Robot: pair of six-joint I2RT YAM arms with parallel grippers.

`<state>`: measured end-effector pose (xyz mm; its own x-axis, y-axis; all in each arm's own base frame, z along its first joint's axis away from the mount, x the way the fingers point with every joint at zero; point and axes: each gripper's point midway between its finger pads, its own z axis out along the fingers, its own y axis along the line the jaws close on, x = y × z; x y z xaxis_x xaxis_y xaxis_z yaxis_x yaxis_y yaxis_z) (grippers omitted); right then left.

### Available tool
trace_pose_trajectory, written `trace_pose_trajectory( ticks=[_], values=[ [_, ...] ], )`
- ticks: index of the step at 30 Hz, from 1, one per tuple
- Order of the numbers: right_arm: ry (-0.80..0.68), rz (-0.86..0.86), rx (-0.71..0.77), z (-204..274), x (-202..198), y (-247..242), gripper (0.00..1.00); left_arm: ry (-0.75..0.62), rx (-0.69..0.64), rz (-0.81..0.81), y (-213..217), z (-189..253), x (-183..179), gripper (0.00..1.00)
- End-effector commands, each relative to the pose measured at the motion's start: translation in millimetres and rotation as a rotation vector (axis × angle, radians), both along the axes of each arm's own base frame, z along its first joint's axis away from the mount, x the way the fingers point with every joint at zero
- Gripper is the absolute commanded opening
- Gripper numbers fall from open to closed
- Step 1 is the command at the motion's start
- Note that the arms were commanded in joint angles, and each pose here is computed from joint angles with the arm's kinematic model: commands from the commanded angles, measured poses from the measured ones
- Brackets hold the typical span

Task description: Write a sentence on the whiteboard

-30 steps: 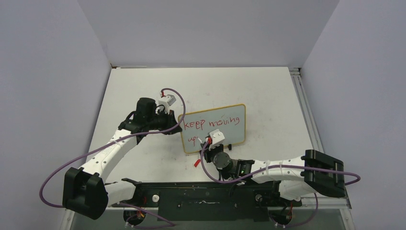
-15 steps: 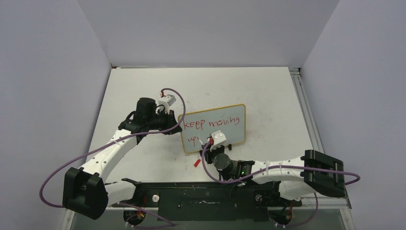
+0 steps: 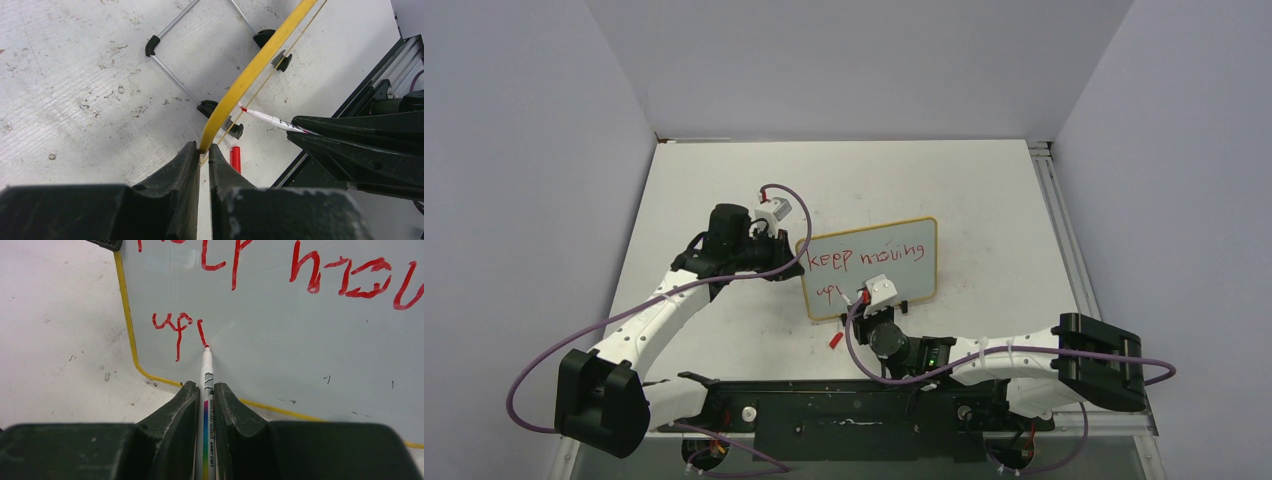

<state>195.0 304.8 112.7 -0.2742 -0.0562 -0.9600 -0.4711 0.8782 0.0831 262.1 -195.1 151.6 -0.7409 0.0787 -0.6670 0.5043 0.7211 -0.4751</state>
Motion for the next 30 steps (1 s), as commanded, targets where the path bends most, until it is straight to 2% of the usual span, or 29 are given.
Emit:
trace_pose_trajectory(
  ticks=[1, 30],
  values=[
    [-0.045, -0.038, 0.04, 20.7, 7.6, 1.5, 0.05, -0.028, -0.029, -0.006, -5.7, 11.3, 3.9, 0.0],
    [-0.11, -0.059, 0.077, 49.9, 21.1, 1.1, 0.05, -0.027, -0.027, -0.004, -5.5, 10.8, 4.5, 0.0]
  ],
)
